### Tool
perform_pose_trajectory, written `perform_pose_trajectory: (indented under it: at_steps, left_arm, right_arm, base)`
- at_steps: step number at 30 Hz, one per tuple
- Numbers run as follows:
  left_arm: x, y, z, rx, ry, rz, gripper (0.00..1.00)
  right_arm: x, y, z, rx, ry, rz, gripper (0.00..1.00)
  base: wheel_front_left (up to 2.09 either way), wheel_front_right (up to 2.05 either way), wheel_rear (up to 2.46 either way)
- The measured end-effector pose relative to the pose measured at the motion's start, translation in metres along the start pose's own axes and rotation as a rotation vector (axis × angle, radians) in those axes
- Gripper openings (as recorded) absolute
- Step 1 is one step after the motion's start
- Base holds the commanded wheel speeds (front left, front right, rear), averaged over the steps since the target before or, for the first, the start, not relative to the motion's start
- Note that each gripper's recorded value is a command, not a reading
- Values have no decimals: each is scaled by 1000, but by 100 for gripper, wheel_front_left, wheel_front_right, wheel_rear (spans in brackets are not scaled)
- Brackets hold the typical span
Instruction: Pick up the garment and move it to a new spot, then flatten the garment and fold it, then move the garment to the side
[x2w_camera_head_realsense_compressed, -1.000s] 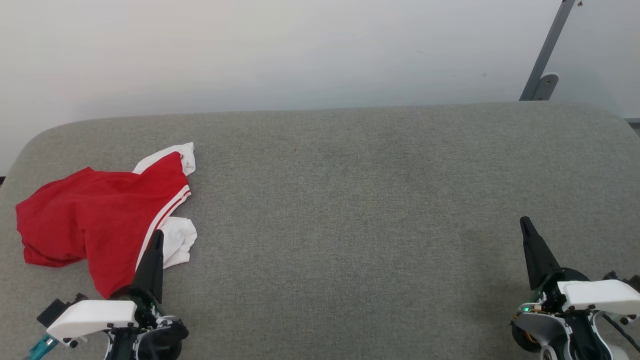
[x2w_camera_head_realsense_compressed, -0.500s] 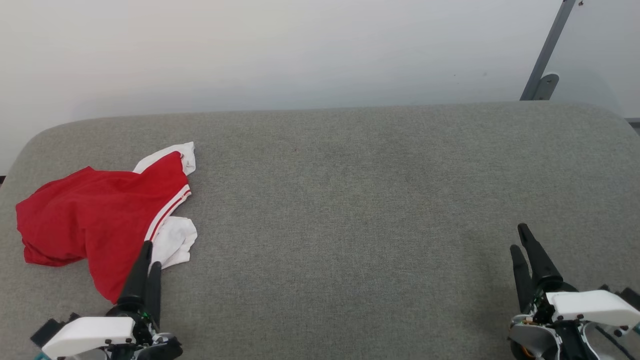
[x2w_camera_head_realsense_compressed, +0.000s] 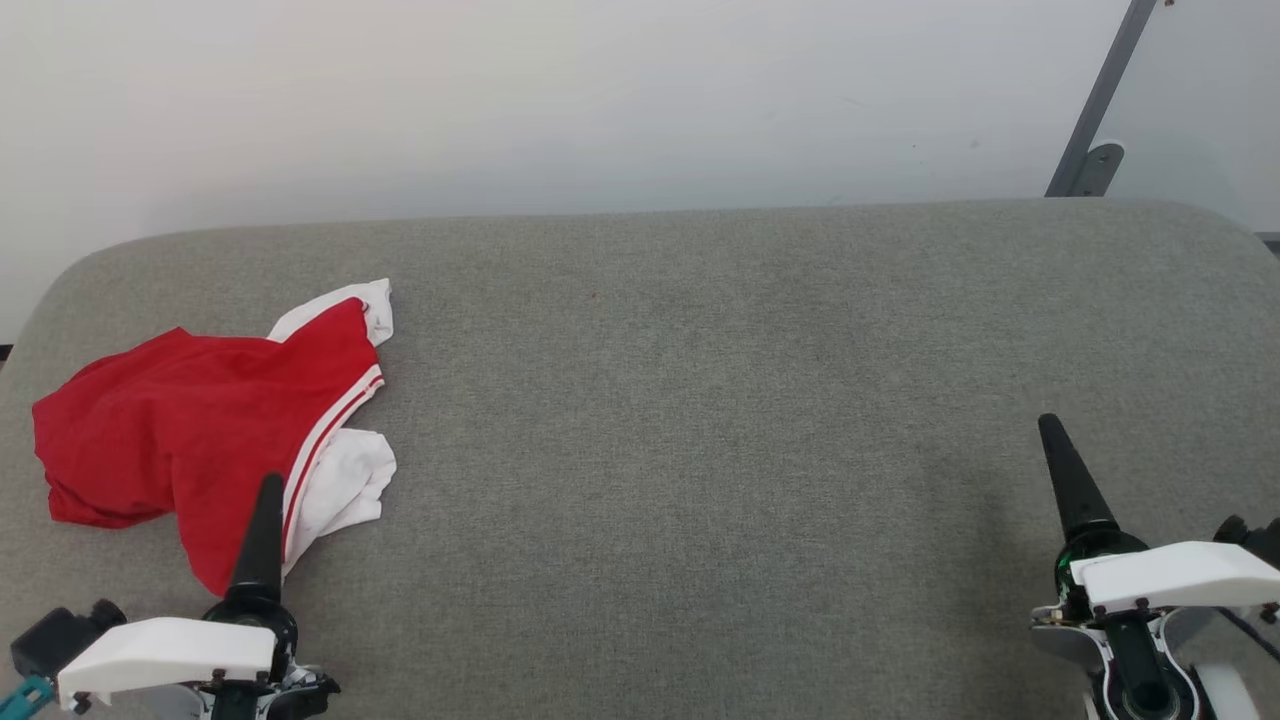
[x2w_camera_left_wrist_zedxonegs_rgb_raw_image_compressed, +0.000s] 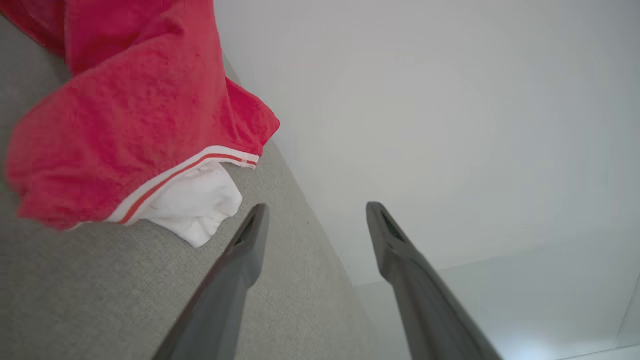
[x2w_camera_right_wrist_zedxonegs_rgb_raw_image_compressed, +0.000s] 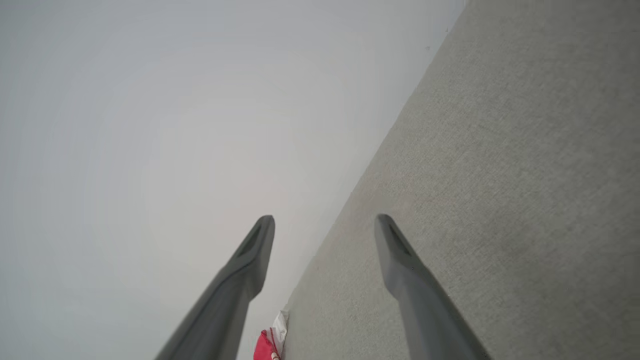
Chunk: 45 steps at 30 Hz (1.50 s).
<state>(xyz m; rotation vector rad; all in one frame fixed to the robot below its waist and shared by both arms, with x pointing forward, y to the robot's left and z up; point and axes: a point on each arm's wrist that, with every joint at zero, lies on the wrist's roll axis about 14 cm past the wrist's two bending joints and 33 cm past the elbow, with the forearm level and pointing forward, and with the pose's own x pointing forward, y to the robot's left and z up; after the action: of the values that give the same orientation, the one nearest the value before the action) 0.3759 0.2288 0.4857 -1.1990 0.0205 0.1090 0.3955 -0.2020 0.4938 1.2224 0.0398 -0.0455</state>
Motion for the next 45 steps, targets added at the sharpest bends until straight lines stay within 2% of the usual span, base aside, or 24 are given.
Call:
perform_pose_trajectory:
  at_steps: [11, 23, 36, 45]
  left_arm:
    - [1, -5, 2, 247, -12, -16, 100]
    - [1, -5, 1, 474, -13, -28, 100]
    - [3, -7, 1, 684, -16, -52, 100]
    - [4, -5, 0, 793, -9, -63, 100]
  right_arm:
    - [3, 8, 3, -314, -15, 24, 100]
    - [6, 11, 0, -587, -24, 39, 100]
    - [9, 21, -5, -819, -35, 82, 100]
    - [12, 21, -7, -932, -38, 94, 100]
  base:
    - [0, 0, 0]
    - [0, 0, 0]
    - [0, 0, 0]
    - [0, 0, 0]
